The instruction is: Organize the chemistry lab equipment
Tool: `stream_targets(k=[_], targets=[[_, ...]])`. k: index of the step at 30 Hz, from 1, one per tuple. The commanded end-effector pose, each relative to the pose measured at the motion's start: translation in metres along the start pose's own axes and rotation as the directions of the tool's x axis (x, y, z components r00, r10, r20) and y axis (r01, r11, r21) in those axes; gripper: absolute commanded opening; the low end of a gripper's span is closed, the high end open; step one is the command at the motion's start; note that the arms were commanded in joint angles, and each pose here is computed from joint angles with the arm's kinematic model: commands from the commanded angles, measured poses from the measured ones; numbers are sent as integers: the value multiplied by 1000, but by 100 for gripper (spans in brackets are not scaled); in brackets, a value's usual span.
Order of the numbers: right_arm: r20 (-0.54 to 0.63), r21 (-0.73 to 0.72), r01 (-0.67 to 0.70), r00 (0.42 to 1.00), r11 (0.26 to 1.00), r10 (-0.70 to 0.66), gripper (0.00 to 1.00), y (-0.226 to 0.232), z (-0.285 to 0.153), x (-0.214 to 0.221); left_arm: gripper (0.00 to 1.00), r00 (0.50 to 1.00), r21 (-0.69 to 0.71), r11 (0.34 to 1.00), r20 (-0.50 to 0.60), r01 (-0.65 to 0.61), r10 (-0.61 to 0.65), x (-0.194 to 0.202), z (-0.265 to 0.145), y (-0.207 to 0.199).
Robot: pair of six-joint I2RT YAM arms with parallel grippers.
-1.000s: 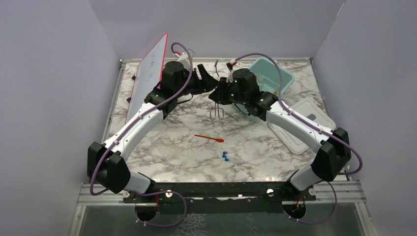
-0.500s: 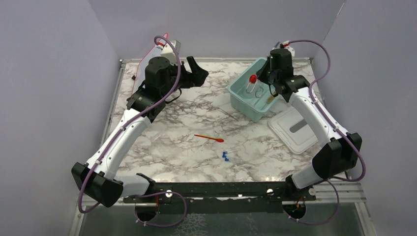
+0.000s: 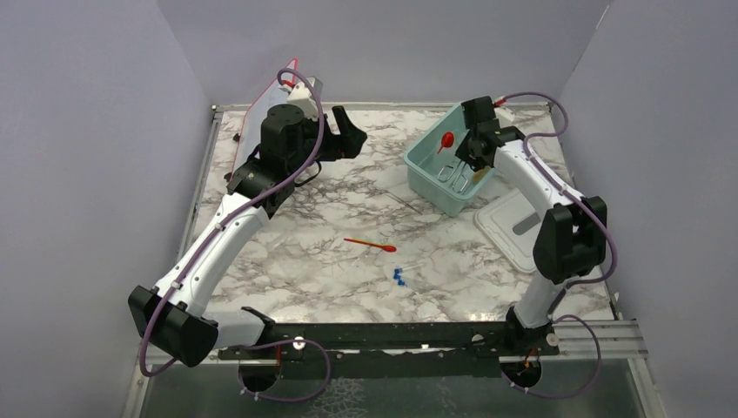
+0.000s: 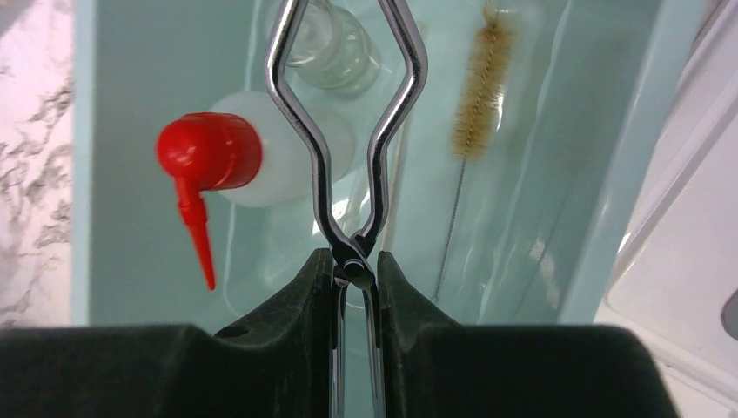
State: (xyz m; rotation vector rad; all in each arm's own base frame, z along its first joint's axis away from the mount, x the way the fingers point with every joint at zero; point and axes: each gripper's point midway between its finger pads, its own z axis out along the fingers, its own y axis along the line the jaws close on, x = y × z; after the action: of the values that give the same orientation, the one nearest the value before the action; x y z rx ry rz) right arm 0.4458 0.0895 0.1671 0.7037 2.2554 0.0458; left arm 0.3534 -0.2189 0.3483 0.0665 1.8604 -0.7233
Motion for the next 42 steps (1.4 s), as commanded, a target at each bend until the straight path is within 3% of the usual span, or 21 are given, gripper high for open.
stream_targets(k=[1, 20, 23, 33, 42], targets=[[-29, 54, -102, 994, 993, 104, 1, -4, 18, 3, 83, 999, -16, 1000, 30, -14, 15, -8, -7, 3], [-99, 185, -179, 975, 966, 200, 11, -19, 81, 44, 83, 999, -42, 998, 1, -38, 38, 0, 2, 10], [-96, 189, -194, 972, 963, 215, 13, -21, 82, 45, 83, 999, -59, 997, 0, -50, 50, -1, 0, 13], [-113, 176, -190, 971, 966, 211, 39, -21, 76, 48, 83, 998, -60, 996, 7, -66, 67, -8, -3, 11], [-38, 149, -173, 983, 974, 181, 41, -23, 50, 20, 83, 997, -56, 996, 16, -76, 77, -11, -7, 10]])
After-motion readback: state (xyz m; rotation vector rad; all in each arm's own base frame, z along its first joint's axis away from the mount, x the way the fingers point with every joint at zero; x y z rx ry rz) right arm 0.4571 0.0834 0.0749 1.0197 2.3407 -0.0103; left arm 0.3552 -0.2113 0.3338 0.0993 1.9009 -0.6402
